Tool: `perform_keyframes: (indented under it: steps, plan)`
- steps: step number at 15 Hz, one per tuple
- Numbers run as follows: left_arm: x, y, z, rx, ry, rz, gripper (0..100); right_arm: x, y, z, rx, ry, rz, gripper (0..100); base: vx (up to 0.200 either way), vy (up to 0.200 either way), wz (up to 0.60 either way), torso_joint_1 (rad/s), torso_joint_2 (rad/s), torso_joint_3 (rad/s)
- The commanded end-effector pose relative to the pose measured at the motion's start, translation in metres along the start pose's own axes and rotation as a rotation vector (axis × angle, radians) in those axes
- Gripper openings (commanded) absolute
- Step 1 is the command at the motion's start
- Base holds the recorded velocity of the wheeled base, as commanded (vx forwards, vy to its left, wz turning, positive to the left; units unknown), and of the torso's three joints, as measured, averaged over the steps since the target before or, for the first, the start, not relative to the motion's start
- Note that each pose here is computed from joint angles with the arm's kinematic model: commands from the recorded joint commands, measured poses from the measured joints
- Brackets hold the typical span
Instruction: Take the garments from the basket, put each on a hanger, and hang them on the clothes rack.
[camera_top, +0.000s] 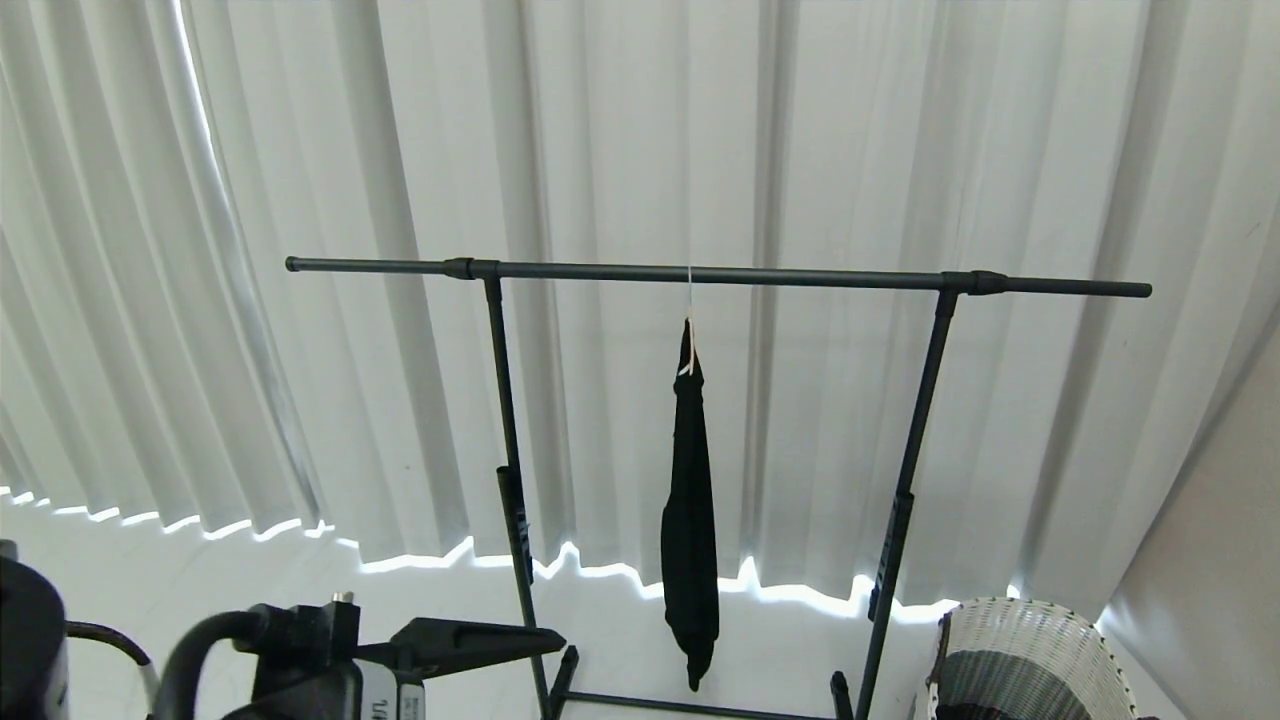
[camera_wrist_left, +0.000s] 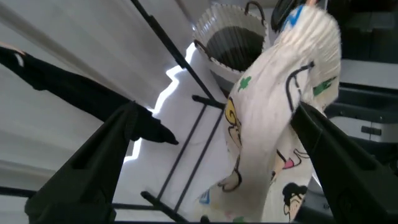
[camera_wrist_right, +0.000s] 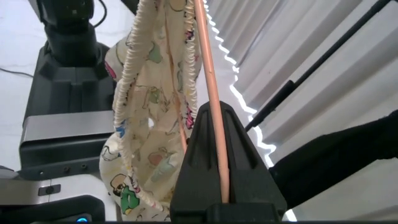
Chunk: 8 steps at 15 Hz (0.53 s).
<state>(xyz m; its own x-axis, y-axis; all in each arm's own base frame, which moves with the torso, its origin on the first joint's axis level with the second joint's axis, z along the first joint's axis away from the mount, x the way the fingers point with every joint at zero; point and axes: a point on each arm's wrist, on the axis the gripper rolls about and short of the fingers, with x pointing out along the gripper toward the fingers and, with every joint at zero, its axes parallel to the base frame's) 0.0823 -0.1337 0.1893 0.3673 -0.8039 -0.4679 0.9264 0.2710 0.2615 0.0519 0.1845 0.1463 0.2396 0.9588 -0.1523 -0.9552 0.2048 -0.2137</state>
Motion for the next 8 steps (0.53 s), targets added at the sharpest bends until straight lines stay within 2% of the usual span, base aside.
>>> perform_keyframes:
  steps: [1,3,4,8]
  plan:
    - [0.0081,-0.0009,-0.0045,-0.005,0.035,-0.022,100,0.0001,0.0003,0.0006,-0.003,-0.003,0.002,0,0.000,0.000,0.00,0.000,0.00,0.000]
    - [0.0074,-0.0019,-0.0063,-0.001,0.036,-0.029,100,0.0003,-0.0001,0.0009,-0.003,-0.004,0.000,0,0.000,0.000,0.00,0.000,0.00,0.000]
    - [0.0071,-0.0022,-0.0070,-0.001,0.037,-0.029,0,0.0005,-0.0001,0.0013,-0.003,-0.006,0.002,0,0.000,0.000,0.00,0.000,0.00,0.000]
    - [0.0075,-0.0021,-0.0071,0.000,0.039,-0.029,0,0.0009,-0.0008,0.0041,-0.008,-0.018,-0.001,0,0.000,0.000,0.00,0.000,0.00,0.000]
